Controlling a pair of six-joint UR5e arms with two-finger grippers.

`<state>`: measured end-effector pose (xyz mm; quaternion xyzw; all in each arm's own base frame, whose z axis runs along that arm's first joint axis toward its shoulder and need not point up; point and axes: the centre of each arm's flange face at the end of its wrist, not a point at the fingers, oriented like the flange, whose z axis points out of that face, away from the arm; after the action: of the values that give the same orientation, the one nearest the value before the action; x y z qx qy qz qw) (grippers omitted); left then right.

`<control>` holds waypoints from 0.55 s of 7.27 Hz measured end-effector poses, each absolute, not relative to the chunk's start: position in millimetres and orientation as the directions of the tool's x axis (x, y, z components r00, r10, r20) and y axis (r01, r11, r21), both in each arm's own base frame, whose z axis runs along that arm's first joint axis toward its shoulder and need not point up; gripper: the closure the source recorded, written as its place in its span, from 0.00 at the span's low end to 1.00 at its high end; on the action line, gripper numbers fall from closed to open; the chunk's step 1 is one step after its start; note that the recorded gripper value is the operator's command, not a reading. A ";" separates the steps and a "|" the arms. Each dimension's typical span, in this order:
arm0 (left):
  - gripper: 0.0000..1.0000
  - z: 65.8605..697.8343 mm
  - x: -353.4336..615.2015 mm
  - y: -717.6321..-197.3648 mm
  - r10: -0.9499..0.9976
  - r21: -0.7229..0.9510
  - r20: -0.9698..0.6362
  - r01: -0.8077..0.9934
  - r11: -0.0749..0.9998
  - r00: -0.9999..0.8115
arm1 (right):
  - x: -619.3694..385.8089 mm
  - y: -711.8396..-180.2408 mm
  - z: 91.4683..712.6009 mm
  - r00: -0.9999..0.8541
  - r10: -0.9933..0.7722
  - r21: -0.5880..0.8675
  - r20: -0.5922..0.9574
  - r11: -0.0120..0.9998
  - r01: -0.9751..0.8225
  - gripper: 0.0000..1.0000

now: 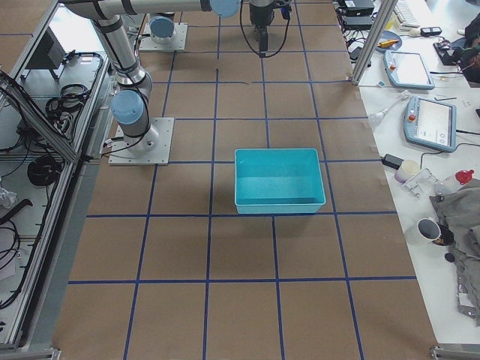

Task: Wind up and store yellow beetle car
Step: 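Drag the held car backward along the table with the left gripper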

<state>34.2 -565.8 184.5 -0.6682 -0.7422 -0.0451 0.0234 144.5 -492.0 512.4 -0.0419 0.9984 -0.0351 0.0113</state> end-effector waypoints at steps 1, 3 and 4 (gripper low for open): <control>0.74 185.3 41.0 -566.2 0.991 0.036 0.092 0.995 0.096 -0.099 | 144.5 -492.0 512.4 -0.996 -0.085 -0.071 -0.020 0.994 -0.083 0.00; 0.74 187.0 52.1 -566.9 0.993 0.036 0.086 0.996 0.076 -0.079 | 144.8 -492.0 512.4 -0.996 -0.086 -0.071 -0.020 0.994 -0.084 0.00; 0.74 187.3 56.4 -566.8 0.994 0.036 0.085 0.997 0.066 -0.069 | 144.9 -491.9 512.4 -0.996 -0.086 -0.071 -0.020 0.994 -0.084 0.00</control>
<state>56.4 -566.8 187.3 -0.6820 -0.7299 -0.0420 0.0188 144.9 -491.9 512.4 -0.0426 0.9984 -0.0351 0.0114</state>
